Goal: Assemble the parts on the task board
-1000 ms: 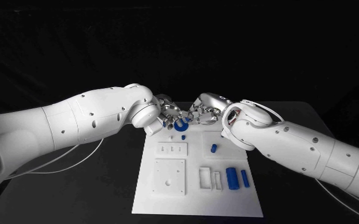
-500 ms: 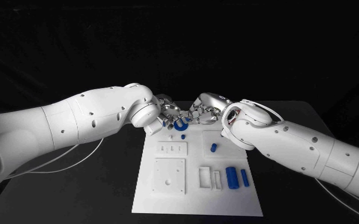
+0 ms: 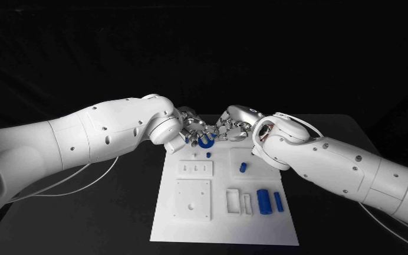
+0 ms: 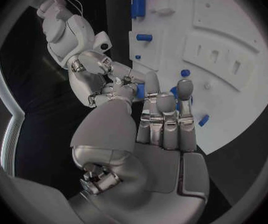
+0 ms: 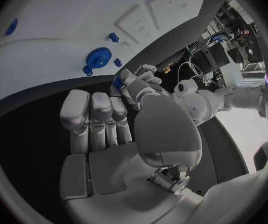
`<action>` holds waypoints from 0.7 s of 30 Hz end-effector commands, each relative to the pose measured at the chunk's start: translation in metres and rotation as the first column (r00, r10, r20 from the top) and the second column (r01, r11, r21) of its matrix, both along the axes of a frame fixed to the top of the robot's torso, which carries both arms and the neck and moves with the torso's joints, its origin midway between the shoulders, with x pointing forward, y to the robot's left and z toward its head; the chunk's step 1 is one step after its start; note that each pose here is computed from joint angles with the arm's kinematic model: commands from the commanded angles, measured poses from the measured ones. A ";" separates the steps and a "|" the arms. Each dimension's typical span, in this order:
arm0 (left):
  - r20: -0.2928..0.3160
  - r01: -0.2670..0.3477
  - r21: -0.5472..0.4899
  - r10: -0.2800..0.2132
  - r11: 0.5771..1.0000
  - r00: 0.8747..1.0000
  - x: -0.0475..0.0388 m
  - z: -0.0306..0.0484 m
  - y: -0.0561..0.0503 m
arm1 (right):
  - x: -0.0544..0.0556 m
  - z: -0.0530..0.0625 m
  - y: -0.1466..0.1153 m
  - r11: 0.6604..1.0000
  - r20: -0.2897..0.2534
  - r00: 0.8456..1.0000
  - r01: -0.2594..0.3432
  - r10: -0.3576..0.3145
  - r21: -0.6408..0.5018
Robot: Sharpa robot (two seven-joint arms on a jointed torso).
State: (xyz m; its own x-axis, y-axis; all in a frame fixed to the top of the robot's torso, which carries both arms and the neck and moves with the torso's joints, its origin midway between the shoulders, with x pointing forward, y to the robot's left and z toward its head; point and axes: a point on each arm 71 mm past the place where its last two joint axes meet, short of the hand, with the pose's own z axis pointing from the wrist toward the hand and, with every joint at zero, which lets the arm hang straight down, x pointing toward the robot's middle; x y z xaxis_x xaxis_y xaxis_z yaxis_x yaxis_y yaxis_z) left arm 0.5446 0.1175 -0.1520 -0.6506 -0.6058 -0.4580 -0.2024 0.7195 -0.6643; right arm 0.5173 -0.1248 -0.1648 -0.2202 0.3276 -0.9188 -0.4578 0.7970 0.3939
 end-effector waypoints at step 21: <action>0.019 -0.046 -0.100 0.048 0.994 0.999 0.0017 0.0000 -0.005 | 0.000 0.001 0.002 1.000 0.003 1.000 -0.013 0.013 0.002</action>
